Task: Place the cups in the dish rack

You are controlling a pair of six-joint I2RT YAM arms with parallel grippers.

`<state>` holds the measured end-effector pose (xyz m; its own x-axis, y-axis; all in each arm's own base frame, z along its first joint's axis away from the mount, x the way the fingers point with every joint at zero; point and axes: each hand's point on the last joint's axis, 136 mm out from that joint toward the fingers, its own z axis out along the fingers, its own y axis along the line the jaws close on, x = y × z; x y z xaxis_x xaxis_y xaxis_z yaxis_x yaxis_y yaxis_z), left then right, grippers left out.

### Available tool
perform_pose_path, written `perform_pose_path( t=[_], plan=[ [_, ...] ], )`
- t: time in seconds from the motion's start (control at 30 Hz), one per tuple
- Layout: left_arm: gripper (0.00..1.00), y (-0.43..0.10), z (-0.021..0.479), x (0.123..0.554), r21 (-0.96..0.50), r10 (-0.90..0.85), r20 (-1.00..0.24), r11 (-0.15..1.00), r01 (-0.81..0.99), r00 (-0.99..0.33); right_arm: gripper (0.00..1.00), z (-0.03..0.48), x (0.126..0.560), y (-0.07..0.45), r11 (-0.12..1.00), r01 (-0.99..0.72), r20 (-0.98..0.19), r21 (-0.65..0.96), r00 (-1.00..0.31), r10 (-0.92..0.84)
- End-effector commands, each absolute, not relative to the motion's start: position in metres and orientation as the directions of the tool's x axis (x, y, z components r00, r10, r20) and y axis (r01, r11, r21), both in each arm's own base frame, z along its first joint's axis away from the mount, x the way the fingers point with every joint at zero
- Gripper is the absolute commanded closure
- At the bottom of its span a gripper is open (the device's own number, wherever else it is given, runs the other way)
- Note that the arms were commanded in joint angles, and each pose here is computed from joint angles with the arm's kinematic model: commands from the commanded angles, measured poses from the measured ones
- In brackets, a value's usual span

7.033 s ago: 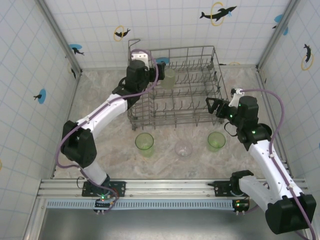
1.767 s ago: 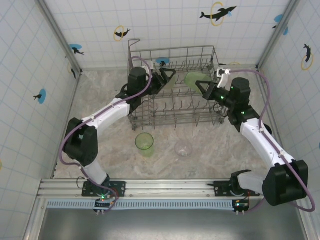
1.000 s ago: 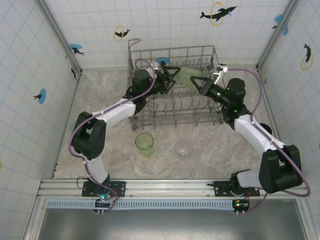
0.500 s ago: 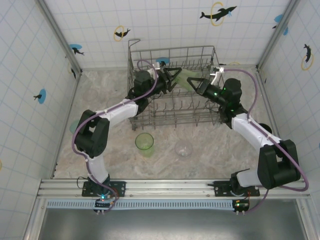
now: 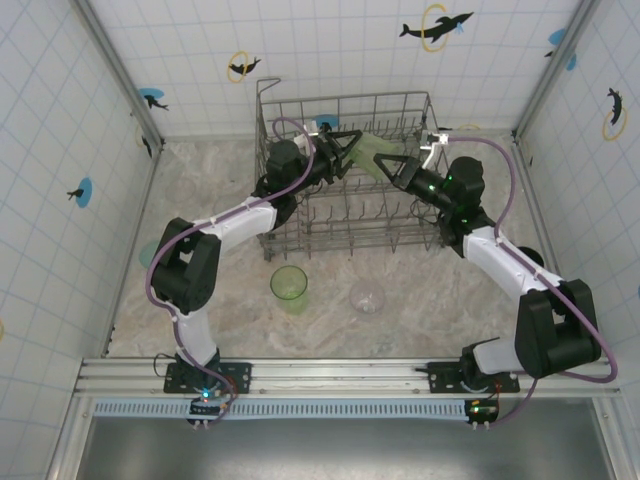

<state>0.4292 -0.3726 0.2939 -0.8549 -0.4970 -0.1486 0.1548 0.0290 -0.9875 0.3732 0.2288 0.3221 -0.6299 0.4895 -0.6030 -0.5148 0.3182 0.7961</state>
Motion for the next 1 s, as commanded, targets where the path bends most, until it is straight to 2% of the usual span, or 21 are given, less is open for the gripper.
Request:
perform_pose_path(
  t=[0.0, 0.13, 0.23, 0.3, 0.4, 0.53, 0.6, 0.7, 0.73, 0.77, 0.8, 0.83, 0.97],
  plan=[
    [0.51, -0.394, 0.297, 0.413, -0.979, -0.422, -0.195, 0.025, 0.203, -0.885, 1.00, 0.349, 0.366, 0.236, 0.285, -0.607, -0.660, 0.742, -0.586, 0.469],
    [0.36, -0.394, 0.298, 0.415, -0.979, -0.426, -0.192, 0.023, 0.201, -0.884, 1.00, 0.350, 0.364, 0.237, 0.280, -0.611, -0.661, 0.741, -0.588, 0.467],
    [0.33, -0.396, 0.302, 0.414, -0.978, -0.418, -0.194, 0.014, 0.207, -0.887, 1.00, 0.350, 0.363, 0.238, 0.276, -0.612, -0.660, 0.741, -0.589, 0.466],
    [0.27, -0.395, 0.304, 0.414, -0.978, -0.422, -0.196, 0.015, 0.209, -0.885, 1.00, 0.350, 0.363, 0.238, 0.275, -0.612, -0.660, 0.742, -0.592, 0.463],
    [0.23, -0.394, 0.305, 0.413, -0.977, -0.426, -0.198, 0.015, 0.212, -0.883, 1.00, 0.350, 0.362, 0.239, 0.273, -0.610, -0.658, 0.744, -0.595, 0.463],
    [0.24, -0.394, 0.307, 0.411, -0.976, -0.422, -0.201, 0.013, 0.216, -0.884, 1.00, 0.350, 0.362, 0.240, 0.271, -0.612, -0.658, 0.743, -0.595, 0.461],
    [0.35, -0.392, 0.308, 0.411, -0.976, -0.426, -0.204, 0.013, 0.219, -0.881, 1.00, 0.350, 0.362, 0.241, 0.269, -0.611, -0.657, 0.744, -0.600, 0.456],
    [0.57, -0.392, 0.306, 0.410, -0.976, -0.426, -0.201, 0.008, 0.219, -0.882, 1.00, 0.349, 0.361, 0.241, 0.272, -0.608, -0.656, 0.746, -0.600, 0.457],
    [0.67, -0.392, 0.306, 0.410, -0.975, -0.424, -0.205, 0.006, 0.223, -0.882, 1.00, 0.348, 0.361, 0.241, 0.275, -0.607, -0.657, 0.745, -0.600, 0.456],
    [0.91, -0.393, 0.307, 0.410, -0.973, -0.423, -0.212, 0.004, 0.232, -0.881, 1.00, 0.348, 0.362, 0.240, 0.280, -0.605, -0.658, 0.745, -0.599, 0.456],
    [1.00, -0.394, 0.307, 0.410, -0.971, -0.422, -0.217, 0.003, 0.238, -0.880, 1.00, 0.348, 0.362, 0.239, 0.287, -0.600, -0.657, 0.747, -0.600, 0.456],
    [1.00, -0.394, 0.309, 0.410, -0.969, -0.423, -0.223, 0.001, 0.246, -0.878, 0.90, 0.347, 0.363, 0.239, 0.298, -0.593, -0.658, 0.748, -0.602, 0.454],
    [1.00, -0.394, 0.305, 0.415, -0.965, -0.428, -0.248, 0.026, 0.262, -0.869, 0.62, 0.345, 0.358, 0.242, 0.384, -0.589, -0.703, 0.711, -0.591, 0.396]
  ],
)
